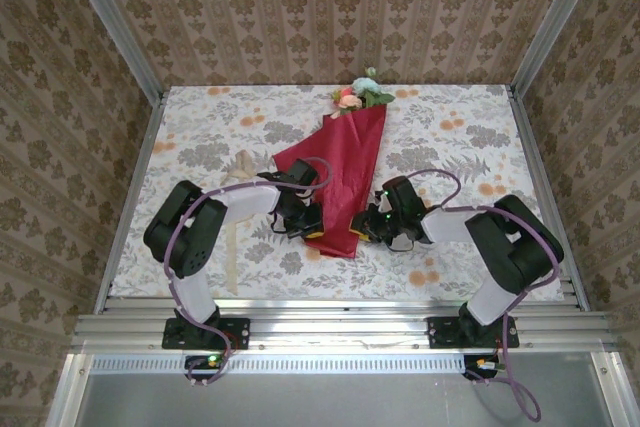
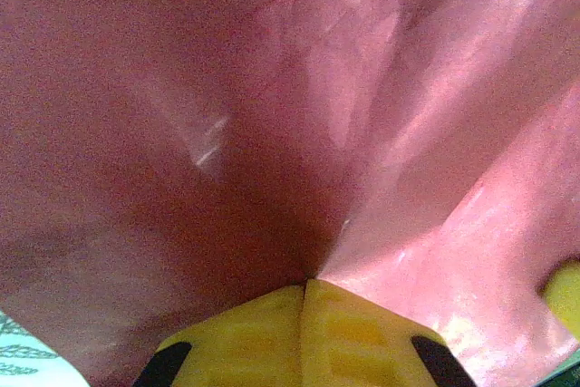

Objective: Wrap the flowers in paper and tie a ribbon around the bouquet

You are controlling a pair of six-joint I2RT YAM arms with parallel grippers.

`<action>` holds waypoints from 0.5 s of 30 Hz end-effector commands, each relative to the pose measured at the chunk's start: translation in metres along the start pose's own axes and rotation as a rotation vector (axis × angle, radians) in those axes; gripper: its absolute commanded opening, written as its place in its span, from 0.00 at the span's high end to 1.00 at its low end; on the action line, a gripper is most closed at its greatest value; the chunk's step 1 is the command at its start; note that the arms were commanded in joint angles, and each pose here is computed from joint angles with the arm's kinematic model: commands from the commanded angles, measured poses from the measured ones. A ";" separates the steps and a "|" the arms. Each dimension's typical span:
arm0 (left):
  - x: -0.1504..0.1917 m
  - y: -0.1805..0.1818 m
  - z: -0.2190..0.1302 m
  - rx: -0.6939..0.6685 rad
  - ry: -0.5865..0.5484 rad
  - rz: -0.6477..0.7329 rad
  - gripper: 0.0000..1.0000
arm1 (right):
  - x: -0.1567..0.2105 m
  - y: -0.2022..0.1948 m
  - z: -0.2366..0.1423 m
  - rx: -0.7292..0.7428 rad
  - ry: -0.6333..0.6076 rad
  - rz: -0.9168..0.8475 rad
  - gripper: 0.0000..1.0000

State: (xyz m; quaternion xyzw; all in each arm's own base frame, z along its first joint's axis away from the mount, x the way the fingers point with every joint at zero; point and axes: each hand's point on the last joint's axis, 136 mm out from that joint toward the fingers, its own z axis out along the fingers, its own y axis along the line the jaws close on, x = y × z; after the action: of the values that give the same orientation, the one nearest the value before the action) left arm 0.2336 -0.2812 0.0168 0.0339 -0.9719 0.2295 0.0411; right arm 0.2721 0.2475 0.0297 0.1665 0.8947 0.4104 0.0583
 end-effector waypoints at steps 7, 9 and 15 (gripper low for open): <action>0.014 0.025 0.018 -0.102 0.052 -0.032 0.94 | 0.046 -0.004 0.006 0.074 0.086 0.019 0.48; 0.014 0.024 0.018 -0.099 0.050 -0.032 0.94 | 0.047 -0.010 0.011 0.097 0.097 0.039 0.72; -0.001 0.006 0.002 -0.055 -0.005 -0.016 0.84 | 0.012 -0.029 0.000 0.218 0.015 0.070 1.00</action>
State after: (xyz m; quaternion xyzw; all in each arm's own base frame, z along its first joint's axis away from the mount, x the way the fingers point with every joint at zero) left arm 0.2345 -0.2858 0.0180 0.0303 -0.9713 0.2331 0.0377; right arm 0.2382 0.2605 0.0191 0.1643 0.9140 0.3709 0.0000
